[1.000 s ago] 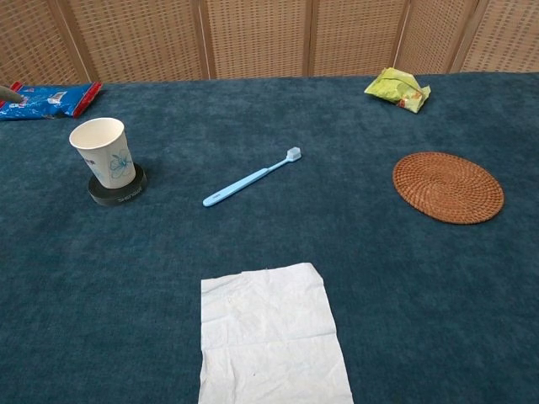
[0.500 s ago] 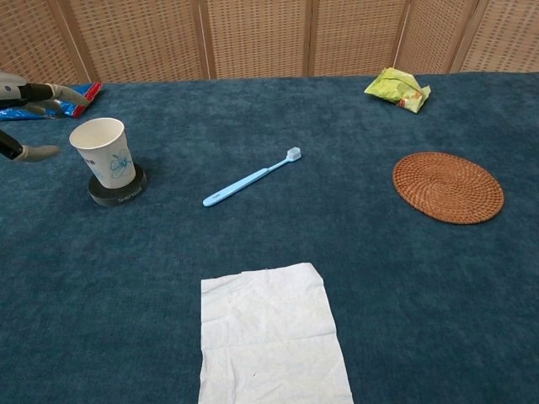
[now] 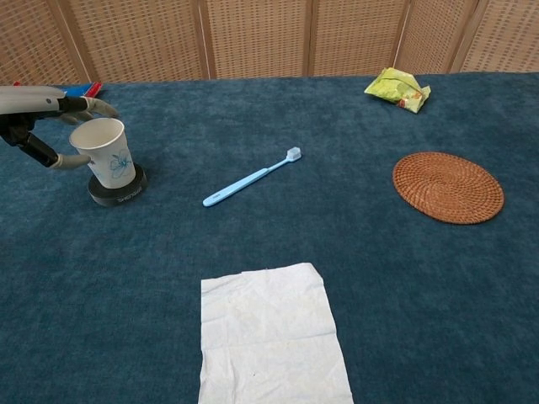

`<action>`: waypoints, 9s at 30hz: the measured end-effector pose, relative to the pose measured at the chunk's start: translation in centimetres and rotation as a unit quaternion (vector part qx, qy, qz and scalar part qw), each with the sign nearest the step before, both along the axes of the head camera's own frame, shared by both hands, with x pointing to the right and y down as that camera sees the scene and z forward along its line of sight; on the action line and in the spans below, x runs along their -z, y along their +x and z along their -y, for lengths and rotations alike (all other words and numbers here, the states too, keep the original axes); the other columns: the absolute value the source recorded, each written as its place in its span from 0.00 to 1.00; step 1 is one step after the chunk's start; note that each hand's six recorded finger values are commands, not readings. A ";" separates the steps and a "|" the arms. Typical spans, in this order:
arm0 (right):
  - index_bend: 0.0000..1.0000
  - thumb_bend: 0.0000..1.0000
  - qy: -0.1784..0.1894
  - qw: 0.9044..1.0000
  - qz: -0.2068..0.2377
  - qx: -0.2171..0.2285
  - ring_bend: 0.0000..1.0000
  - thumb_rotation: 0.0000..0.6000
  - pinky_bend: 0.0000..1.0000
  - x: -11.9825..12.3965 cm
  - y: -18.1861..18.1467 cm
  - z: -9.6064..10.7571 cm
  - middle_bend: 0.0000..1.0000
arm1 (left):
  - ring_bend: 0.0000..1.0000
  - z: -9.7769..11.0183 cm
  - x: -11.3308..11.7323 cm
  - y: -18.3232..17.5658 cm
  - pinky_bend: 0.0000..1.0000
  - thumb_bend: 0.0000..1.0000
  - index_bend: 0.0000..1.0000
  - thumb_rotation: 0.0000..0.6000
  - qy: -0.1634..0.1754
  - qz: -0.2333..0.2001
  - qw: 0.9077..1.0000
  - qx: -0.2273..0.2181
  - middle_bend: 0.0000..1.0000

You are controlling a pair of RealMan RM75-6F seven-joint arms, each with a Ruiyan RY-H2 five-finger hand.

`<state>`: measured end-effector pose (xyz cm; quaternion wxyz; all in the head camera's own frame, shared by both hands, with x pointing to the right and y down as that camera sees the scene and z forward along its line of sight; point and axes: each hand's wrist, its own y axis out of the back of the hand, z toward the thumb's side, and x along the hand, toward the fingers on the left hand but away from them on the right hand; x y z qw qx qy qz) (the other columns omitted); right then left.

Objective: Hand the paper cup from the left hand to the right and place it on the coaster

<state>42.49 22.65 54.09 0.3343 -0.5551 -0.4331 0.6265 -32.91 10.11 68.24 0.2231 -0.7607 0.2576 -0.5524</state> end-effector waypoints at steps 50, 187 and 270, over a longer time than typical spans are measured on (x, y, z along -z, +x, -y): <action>0.00 0.37 -0.018 0.999 0.030 0.040 0.00 1.00 0.00 -0.3 -1.7 -1.5 0.00 | 0.18 3.3 5.2 13.5 0.39 0.48 0.25 0.95 0.095 -0.172 0.978 -0.065 0.18; 0.00 0.41 -0.180 0.930 0.053 0.316 0.00 1.00 0.00 -14.2 -28.8 12.4 0.00 | 0.00 -6.9 15.5 -14.7 0.00 0.47 0.00 0.97 0.174 -0.023 0.970 0.169 0.00; 0.28 0.47 -0.169 0.958 -0.029 0.231 0.15 1.00 0.27 -12.6 -18.8 13.7 0.26 | 0.00 -6.9 13.8 -14.2 0.00 0.47 0.00 0.97 0.164 -0.035 0.972 0.167 0.00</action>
